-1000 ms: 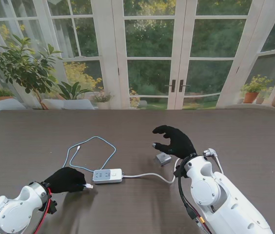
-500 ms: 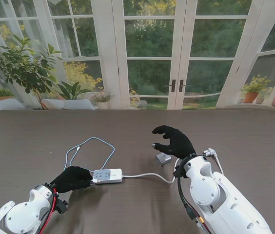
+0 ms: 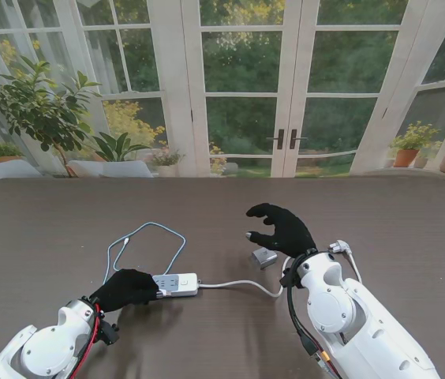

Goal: Set up the charging station

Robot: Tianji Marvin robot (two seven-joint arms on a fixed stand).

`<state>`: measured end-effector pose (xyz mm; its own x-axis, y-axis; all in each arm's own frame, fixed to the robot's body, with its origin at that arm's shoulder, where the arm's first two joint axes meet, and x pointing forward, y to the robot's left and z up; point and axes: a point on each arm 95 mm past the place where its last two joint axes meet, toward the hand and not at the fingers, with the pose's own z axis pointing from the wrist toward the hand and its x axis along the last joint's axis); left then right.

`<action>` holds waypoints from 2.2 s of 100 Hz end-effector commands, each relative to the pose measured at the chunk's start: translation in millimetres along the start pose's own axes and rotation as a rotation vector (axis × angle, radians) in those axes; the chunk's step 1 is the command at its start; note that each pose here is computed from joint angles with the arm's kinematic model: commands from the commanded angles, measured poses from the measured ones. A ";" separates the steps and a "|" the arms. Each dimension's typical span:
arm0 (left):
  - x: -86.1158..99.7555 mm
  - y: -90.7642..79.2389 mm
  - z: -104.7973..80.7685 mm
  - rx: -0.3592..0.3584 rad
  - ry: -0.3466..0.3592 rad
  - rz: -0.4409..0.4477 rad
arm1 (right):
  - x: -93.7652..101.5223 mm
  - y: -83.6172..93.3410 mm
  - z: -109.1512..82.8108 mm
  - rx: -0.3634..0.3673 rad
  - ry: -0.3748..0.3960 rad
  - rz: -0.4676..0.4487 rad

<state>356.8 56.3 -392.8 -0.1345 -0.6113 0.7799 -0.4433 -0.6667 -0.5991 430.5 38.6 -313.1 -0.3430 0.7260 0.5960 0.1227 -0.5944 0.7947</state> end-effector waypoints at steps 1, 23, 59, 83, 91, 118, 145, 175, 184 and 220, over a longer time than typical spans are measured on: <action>1.3 5.9 1.9 -0.014 0.002 -0.015 | 1.4 -4.0 -0.4 0.014 0.000 0.007; 2.5 7.0 4.7 -0.003 0.015 -0.054 | 1.3 -4.0 -0.2 0.014 0.000 0.006; 3.6 8.8 6.9 -0.006 0.029 -0.087 | 1.2 -4.4 -0.1 0.013 0.000 0.004; 7.0 8.2 7.4 -0.020 0.051 -0.113 | 0.7 -4.9 0.3 0.016 0.002 -0.010; 9.7 6.2 6.4 -0.037 0.066 -0.135 | 0.9 -6.1 1.1 0.020 0.001 -0.020; 16.4 -2.6 2.9 -0.071 0.112 -0.178 | -6.9 -7.3 12.2 0.042 -0.035 -0.168; 22.4 -2.6 1.3 -0.073 0.148 -0.214 | -16.9 -11.1 29.1 0.083 -0.041 -0.327; 24.2 -1.7 0.5 -0.061 0.165 -0.225 | -33.0 -15.1 35.3 0.185 0.014 -0.562; 24.4 -1.7 0.2 -0.055 0.167 -0.228 | -40.1 -16.7 36.3 0.204 0.028 -0.629; 26.7 -0.5 0.3 -0.052 0.176 -0.245 | -52.5 -31.1 43.0 0.250 0.057 -0.757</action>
<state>356.1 45.0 -371.7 -0.1648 -0.3598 0.9184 -0.5093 -0.7663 -0.3916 483.6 31.3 -361.0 -0.4599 0.8814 -0.1082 0.0363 0.1404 0.9894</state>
